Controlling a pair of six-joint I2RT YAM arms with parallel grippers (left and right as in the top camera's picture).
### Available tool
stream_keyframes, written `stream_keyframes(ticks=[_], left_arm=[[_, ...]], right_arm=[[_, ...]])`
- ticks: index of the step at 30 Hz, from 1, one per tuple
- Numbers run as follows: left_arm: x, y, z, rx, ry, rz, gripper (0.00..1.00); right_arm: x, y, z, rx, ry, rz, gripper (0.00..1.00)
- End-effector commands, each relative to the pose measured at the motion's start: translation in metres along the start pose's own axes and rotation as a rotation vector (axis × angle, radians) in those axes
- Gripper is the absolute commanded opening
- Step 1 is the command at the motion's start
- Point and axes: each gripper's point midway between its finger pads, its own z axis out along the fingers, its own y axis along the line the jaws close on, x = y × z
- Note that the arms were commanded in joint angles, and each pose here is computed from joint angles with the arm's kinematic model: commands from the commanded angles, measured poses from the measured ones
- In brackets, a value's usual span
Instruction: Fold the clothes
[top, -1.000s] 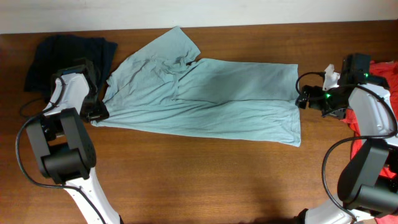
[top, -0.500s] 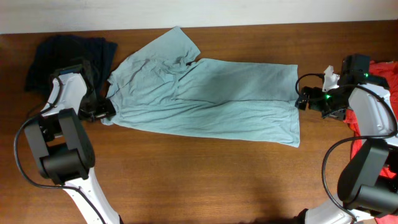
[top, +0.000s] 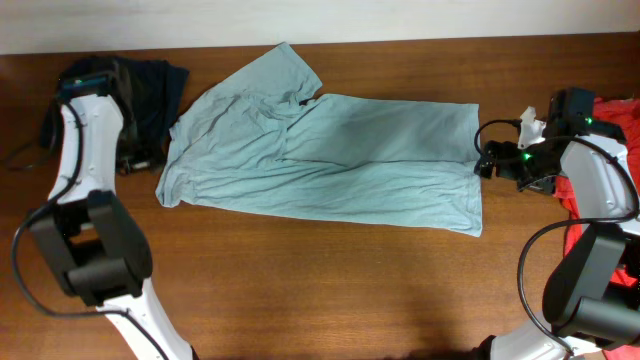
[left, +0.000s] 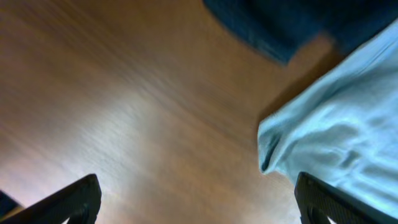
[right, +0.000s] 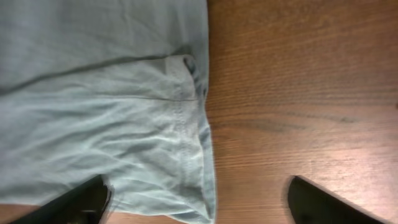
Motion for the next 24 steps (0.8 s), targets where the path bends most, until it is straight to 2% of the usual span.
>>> stream_keyframes(ticks=[1, 2, 3, 4, 5, 9, 16, 24], left_arm=[[-0.019, 0.001, -0.033, 0.068, -0.126, -0.063, 0.99], [-0.023, -0.012, -0.036, 0.141, -0.136, -0.066, 0.84], [-0.027, -0.025, -0.038, 0.215, -0.144, -0.066, 0.27], [-0.030, -0.035, -0.041, 0.273, -0.151, -0.066, 0.01], [-0.033, -0.046, -0.043, 0.337, -0.157, -0.064, 0.01], [-0.044, -0.070, -0.055, 0.479, -0.197, -0.055, 0.01], [-0.056, -0.072, -0.058, 0.483, -0.246, -0.060, 0.01], [-0.063, -0.058, -0.044, 0.378, -0.273, -0.081, 0.02]], right_arm=[[0.002, 0.014, -0.001, -0.082, -0.001, 0.008, 0.61], [0.006, 0.019, 0.002, -0.105, 0.012, 0.007, 0.44], [0.010, 0.022, 0.005, -0.109, 0.025, 0.004, 0.26], [0.014, 0.022, 0.008, -0.107, 0.038, -0.007, 0.12], [0.019, 0.024, 0.011, -0.109, 0.051, -0.027, 0.04], [0.038, 0.021, 0.026, -0.075, 0.100, -0.038, 0.04], [0.046, 0.015, 0.052, -0.069, 0.070, -0.050, 0.04], [0.058, 0.004, 0.074, -0.028, 0.048, -0.057, 0.04]])
